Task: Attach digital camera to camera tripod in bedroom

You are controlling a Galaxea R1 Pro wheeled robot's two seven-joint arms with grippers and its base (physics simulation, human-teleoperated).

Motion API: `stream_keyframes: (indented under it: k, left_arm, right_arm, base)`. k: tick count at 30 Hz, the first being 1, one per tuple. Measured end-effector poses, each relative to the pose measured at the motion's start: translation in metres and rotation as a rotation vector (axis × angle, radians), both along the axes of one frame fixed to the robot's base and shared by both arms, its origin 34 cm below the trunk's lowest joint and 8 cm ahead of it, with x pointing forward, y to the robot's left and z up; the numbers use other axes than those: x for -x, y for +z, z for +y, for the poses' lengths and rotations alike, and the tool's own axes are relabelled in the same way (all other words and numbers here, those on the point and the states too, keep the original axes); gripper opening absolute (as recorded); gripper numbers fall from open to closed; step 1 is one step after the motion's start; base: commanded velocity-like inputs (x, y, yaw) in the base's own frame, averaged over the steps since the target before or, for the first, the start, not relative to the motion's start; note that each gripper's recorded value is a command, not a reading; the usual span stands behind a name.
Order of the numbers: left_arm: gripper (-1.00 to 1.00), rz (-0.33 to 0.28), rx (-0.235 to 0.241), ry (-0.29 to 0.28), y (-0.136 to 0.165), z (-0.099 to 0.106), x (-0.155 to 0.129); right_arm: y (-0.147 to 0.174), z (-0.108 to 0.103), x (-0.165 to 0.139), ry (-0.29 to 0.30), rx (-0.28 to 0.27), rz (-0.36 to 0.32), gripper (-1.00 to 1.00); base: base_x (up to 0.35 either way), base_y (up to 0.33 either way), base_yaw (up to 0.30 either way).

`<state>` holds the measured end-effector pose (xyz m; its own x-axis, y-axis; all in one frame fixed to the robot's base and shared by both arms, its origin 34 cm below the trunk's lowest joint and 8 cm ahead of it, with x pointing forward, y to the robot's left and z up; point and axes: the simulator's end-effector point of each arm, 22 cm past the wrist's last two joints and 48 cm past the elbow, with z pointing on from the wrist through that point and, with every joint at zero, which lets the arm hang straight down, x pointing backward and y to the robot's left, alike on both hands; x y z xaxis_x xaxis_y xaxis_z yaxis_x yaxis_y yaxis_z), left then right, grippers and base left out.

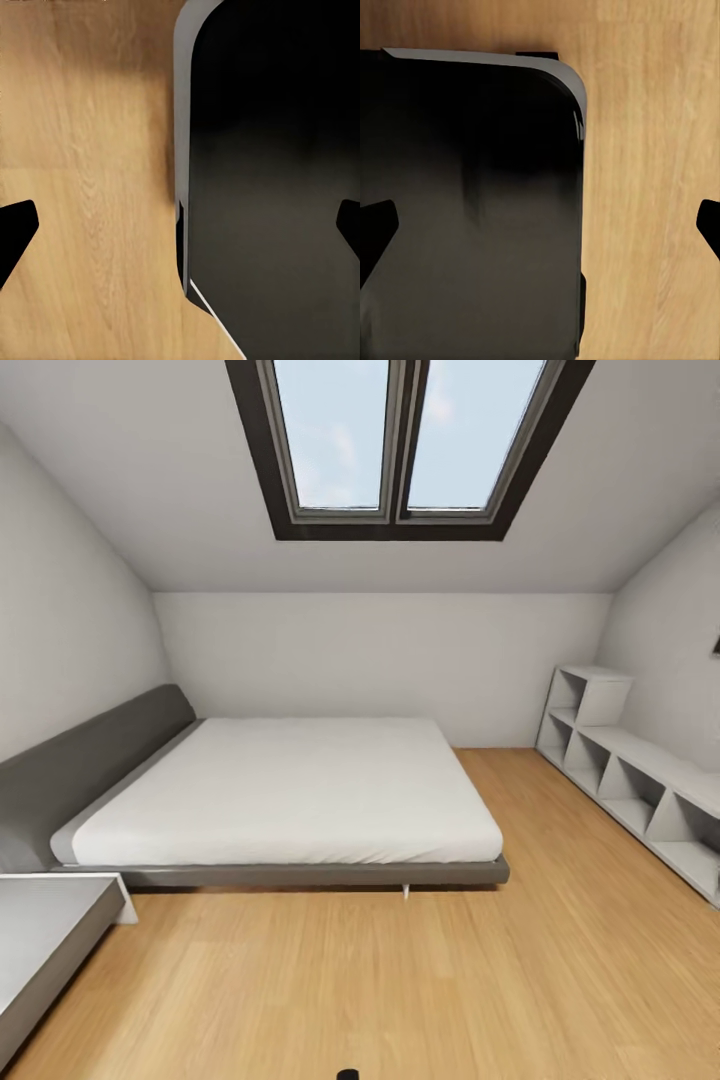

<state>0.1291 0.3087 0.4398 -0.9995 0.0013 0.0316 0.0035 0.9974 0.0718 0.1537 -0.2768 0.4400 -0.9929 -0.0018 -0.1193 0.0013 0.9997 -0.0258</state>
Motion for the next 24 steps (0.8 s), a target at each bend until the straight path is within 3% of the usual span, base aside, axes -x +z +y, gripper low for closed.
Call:
stream_keyframes:
  k: [5,8,13,14,15,18,24]
  left_arm:
    - [1.0,-0.013,-0.004,-0.001,0.0,0.003,-0.005]
    - [1.0,-0.049,-0.017,-0.004,0.001,0.011,-0.022]
    - [1.0,-0.187,-0.093,-0.015,0.011,0.049,-0.091]
    - [1.0,-0.249,-0.125,-0.019,0.02,0.063,-0.122]
    - [1.0,-0.253,-0.126,-0.018,0.02,0.064,-0.124]
    - [1.0,-0.331,-0.157,-0.02,0.036,0.076,-0.169]
    - [1.0,-0.439,-0.179,-0.016,0.081,0.08,-0.256]
  right_arm:
    - [0.0,0.0,0.0,0.0,0.002,0.0,1.0]
    - [0.0,-0.001,0.0,0.001,0.003,0.0,1.0]
    - [0.0,-0.002,-0.006,0.006,0.006,-0.012,1.0]
    - [0.001,-0.005,-0.021,0.008,0.011,-0.043,1.0]
    - [0.001,-0.005,-0.021,0.008,0.011,-0.044,1.0]
    - [0.007,-0.012,-0.069,0.013,0.027,-0.143,1.0]
    - [0.053,-0.034,-0.203,0.009,0.095,-0.432,1.0]
  base:
    - [0.0,0.0,-0.026]
    - [0.0,0.0,-0.012]
    - [0.0,0.0,-0.005]
    - [0.0,0.0,-0.002]
    - [0.0,0.0,-0.002]
    - [0.0,0.0,-0.001]
    - [0.0,0.0,0.0]
